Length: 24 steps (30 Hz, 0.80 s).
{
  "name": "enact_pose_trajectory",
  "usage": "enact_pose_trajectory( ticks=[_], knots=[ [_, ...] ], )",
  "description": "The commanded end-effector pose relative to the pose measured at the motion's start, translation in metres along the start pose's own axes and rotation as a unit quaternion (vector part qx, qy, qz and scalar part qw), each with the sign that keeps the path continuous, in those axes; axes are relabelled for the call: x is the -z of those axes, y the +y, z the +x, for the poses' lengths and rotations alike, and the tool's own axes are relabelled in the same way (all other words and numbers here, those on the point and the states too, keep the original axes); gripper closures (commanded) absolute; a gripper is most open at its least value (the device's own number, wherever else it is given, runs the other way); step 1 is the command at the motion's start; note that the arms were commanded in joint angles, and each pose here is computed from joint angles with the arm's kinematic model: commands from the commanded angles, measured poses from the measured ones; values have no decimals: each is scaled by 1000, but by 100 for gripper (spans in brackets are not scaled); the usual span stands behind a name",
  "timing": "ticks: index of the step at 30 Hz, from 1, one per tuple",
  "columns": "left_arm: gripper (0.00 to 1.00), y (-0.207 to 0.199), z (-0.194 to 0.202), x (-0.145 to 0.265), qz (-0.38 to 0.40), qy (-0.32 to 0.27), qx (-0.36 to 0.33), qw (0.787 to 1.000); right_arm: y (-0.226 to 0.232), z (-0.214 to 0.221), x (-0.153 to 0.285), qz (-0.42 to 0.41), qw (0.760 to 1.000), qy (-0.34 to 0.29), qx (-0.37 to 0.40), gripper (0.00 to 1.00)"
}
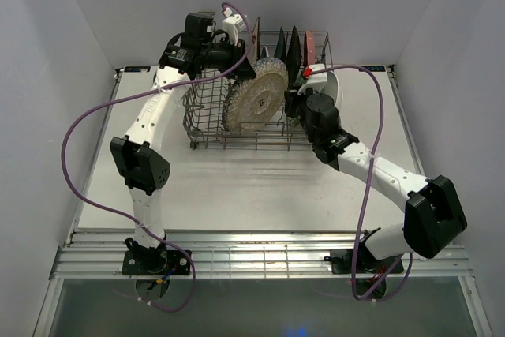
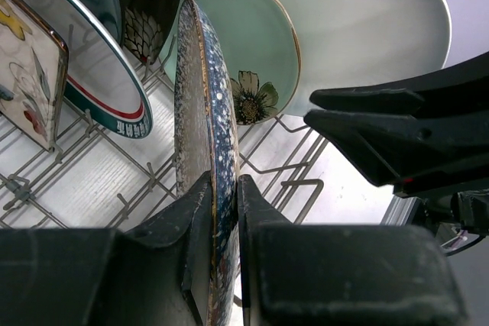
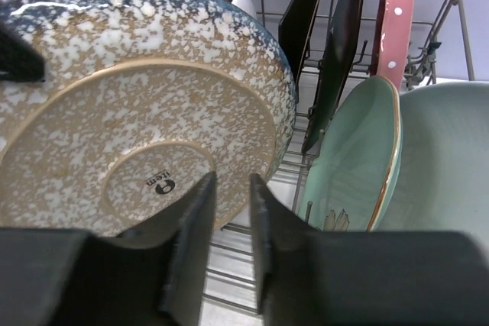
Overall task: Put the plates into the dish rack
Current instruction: Insert the plate into the dish rack.
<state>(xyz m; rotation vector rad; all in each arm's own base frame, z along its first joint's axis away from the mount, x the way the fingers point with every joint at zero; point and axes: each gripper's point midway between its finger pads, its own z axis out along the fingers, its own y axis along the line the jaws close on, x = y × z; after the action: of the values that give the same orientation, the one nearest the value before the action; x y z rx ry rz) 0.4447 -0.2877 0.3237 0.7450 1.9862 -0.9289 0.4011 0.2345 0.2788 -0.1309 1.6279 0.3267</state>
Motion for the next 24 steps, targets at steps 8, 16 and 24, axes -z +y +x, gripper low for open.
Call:
enact_pose_trajectory(
  ticks=[8, 16, 24],
  knots=[
    [100, -84, -125, 99, 16, -201, -134, 970, -15, -13, -32, 32, 999, 1, -7, 92],
    [100, -106, -128, 108, 59, -205, -158, 964, -29, 5, -56, 30, 999, 25, -17, 66],
    [100, -114, -131, 113, 74, -213, -160, 961, -38, 16, -54, 28, 999, 21, -29, 65]
  ],
)
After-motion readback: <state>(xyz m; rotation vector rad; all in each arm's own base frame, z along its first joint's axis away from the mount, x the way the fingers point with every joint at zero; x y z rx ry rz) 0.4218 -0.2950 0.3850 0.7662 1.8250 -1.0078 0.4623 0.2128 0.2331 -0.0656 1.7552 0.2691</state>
